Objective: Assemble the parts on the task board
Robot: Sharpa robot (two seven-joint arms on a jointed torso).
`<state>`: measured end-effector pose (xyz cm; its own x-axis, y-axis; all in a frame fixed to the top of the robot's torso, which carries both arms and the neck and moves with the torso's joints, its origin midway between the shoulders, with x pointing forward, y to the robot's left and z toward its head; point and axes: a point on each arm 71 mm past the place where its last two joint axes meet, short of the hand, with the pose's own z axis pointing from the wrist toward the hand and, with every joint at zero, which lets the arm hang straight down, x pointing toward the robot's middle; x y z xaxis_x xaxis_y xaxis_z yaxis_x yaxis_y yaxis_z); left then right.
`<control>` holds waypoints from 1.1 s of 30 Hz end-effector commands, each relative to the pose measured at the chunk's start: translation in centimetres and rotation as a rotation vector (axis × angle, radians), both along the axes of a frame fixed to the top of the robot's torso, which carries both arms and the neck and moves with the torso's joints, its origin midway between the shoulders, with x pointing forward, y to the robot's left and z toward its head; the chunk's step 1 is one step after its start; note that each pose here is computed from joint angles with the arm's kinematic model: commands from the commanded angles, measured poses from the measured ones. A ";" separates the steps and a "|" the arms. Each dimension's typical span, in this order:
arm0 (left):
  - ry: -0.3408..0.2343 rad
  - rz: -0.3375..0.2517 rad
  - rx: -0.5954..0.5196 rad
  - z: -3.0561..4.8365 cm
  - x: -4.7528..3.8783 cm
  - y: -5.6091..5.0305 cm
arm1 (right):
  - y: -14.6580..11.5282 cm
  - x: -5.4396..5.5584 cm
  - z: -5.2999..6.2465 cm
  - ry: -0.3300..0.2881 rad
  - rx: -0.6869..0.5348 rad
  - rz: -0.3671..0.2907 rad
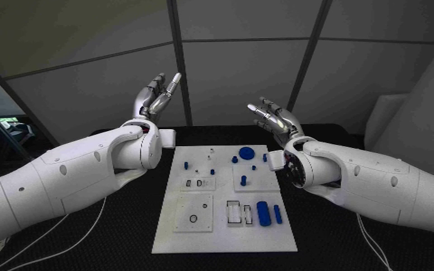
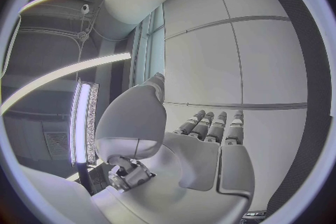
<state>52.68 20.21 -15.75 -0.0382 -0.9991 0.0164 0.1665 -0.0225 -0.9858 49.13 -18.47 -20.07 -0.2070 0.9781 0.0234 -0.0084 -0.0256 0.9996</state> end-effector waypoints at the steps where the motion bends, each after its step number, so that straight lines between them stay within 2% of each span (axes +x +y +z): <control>1: -0.030 -0.061 0.011 0.21 -0.04 -0.5 | 1.1 0.0 0.1 0.015 -0.040 0.171; 6: -0.030 -0.061 0.011 0.21 -0.04 -0.5 | 1.2 0.2 0.3 0.016 -0.049 0.197; 7: -0.020 -0.060 0.015 0.16 -0.20 1.2 | -0.5 0.7 1.2 -0.264 -0.373 0.167; 9: -0.022 -0.060 0.016 0.23 -0.39 1.5 | -0.6 0.9 1.5 -0.298 -0.428 0.171; 16: -0.017 -0.070 0.015 0.50 -1.13 2.2 | -0.6 1.5 2.3 -0.386 -0.616 0.212; 23: -0.014 -0.113 0.030 0.92 -2.30 2.4 | -0.4 2.5 3.6 -0.453 -0.842 0.252; 33: -0.006 -0.185 0.023 1.69 -4.39 2.1 | 0.2 3.6 5.1 -0.484 -1.184 0.306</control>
